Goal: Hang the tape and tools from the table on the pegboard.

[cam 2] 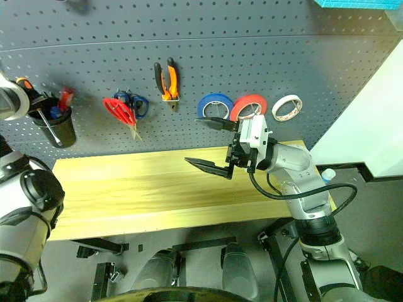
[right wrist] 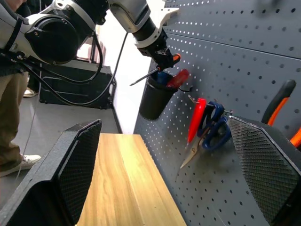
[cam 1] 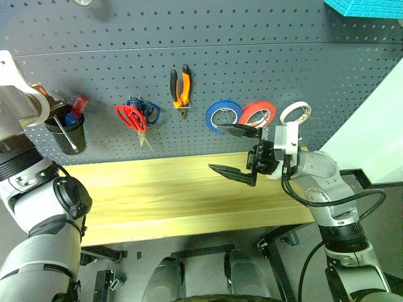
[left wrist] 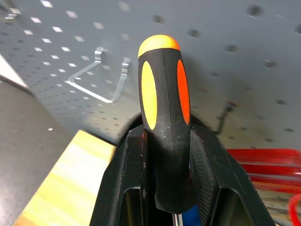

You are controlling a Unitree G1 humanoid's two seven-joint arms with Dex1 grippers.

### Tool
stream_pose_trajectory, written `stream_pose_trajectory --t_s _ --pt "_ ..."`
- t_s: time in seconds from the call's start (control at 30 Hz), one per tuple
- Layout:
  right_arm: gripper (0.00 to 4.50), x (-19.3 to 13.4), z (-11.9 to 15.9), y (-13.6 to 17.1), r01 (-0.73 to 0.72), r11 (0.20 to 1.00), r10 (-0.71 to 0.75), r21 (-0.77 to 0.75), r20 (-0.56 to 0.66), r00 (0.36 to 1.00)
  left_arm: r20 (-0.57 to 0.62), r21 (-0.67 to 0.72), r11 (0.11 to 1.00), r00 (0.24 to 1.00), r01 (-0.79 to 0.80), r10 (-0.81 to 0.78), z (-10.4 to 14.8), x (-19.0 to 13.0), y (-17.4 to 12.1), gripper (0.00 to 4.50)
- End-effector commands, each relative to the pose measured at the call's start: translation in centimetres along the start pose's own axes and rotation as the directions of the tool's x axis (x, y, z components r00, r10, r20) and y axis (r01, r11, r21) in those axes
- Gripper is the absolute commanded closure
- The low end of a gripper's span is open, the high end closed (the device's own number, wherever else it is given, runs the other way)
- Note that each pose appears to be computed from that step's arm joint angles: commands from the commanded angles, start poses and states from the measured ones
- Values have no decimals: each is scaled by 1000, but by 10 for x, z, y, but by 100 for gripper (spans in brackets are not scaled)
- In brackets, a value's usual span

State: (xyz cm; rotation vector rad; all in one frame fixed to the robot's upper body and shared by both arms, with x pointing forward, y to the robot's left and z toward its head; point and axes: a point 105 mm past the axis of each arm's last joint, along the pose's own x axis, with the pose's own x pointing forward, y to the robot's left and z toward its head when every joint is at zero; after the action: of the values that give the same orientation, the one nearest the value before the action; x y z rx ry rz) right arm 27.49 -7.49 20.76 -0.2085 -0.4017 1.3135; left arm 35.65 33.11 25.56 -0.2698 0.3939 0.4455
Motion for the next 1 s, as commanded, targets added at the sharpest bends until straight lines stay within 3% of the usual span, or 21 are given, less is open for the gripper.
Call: stream_pose_trajectory --t_s 0.03,0.13,0.2,0.27,0.37,0.5,0.7,0.9,1.0 --pt "0 0 6 -1 4 999 -3 -34 16 1000 60 -12 1000 998 29 -28 16 -8 -4 363" --pt "0 0 6 -1 5 999 -5 -34 15 1000 84 -8 999 996 41 -40 19 -9 -5 363" --pt "0 0 6 0 5 999 -5 -35 14 1000 220 -19 987 964 158 -150 37 -19 -15 363" --pt "0 -1 6 0 6 999 -5 -35 12 1000 367 -29 915 856 402 -364 59 -45 -35 363" --pt "0 -2 6 0 8 999 -7 -36 10 1000 528 67 829 685 555 -501 83 -83 -40 363" --pt "0 -2 5 -1 10 999 -10 -34 7 1000 594 321 810 562 491 -576 97 -116 -36 363" --pt "0 -1 5 -1 6 999 -6 -33 10 1000 559 472 813 598 340 -575 97 -117 -27 363" --pt "0 -2 4 0 10 999 -10 -32 8 1000 605 665 743 524 82 -600 96 -129 -6 363" --pt "0 -2 4 0 9 1000 -9 -29 8 1000 584 721 689 475 69 -658 81 -126 -7 363"
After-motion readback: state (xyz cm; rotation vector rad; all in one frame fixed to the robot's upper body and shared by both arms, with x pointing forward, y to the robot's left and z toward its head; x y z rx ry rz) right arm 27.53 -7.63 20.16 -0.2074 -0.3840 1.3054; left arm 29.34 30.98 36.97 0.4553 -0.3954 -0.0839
